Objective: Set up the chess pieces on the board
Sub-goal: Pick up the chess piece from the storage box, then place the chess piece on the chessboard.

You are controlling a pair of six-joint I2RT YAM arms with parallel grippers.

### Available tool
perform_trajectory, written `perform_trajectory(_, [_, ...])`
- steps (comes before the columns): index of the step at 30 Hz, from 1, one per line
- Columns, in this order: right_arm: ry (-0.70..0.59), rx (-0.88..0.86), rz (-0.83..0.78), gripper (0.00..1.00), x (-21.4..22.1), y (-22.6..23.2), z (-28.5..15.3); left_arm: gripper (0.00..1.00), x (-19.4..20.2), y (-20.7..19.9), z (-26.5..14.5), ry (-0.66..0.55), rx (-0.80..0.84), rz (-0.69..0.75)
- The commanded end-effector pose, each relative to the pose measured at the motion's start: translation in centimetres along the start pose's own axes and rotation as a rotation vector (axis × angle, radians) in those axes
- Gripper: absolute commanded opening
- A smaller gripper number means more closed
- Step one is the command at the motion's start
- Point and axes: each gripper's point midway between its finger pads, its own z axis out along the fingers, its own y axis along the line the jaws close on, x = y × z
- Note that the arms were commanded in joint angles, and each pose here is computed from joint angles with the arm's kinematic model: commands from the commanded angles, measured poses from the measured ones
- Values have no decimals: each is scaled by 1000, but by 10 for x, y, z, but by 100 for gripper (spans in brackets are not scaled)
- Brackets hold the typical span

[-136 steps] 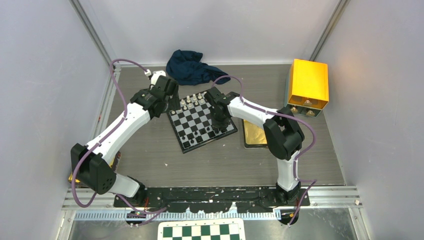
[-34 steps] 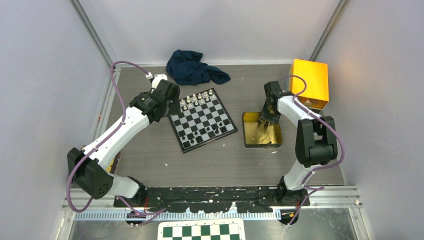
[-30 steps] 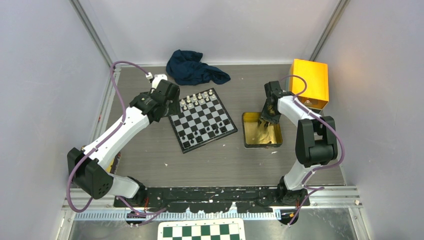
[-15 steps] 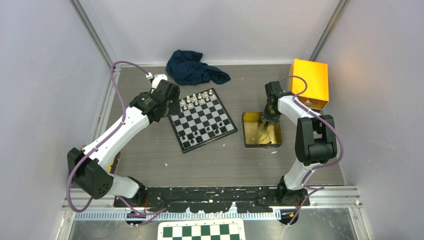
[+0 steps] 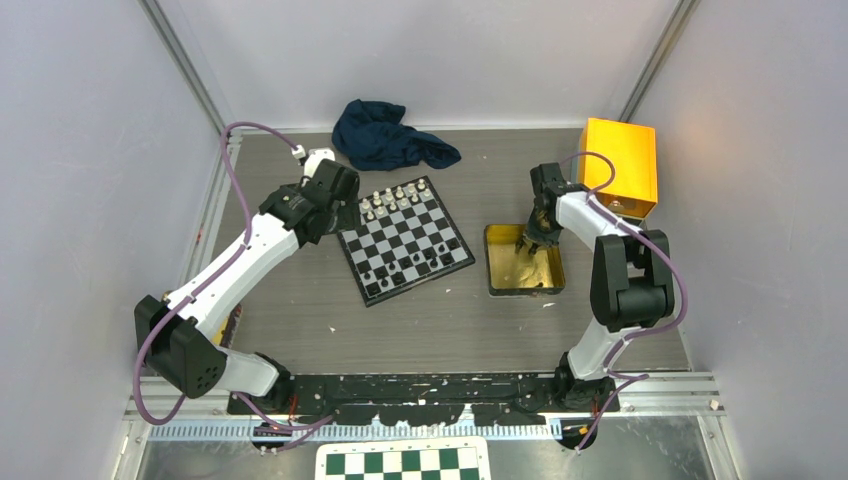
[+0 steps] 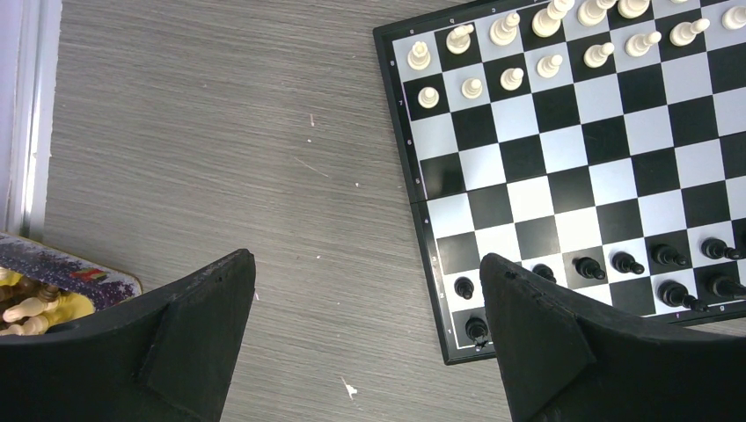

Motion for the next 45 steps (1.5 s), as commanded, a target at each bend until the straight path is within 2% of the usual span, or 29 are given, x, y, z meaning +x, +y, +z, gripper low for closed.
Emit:
perform_trajectory(1, [-53,-14,20,1,-7,-4,-20,100,-14,5,-12,-56,3,-18])
perform_trajectory(9, [-108,-64,-47,1,-1,12,-67,100,-15,8,-15,-67,4,-32])
perform_trajectory(23, [-135,-248,-309,1,58,129,-134,100,-13,23,-28,-96,-3,-74])
perform_trajectory(33, [-109,-307,-487,1,104,200,-135,100,-7,39,-41,-114,-17,-89])
perform_trajectory(45, [-73,-322,-577,1,124,237,-113,100,-4,50,-49,-125,-26,-91])
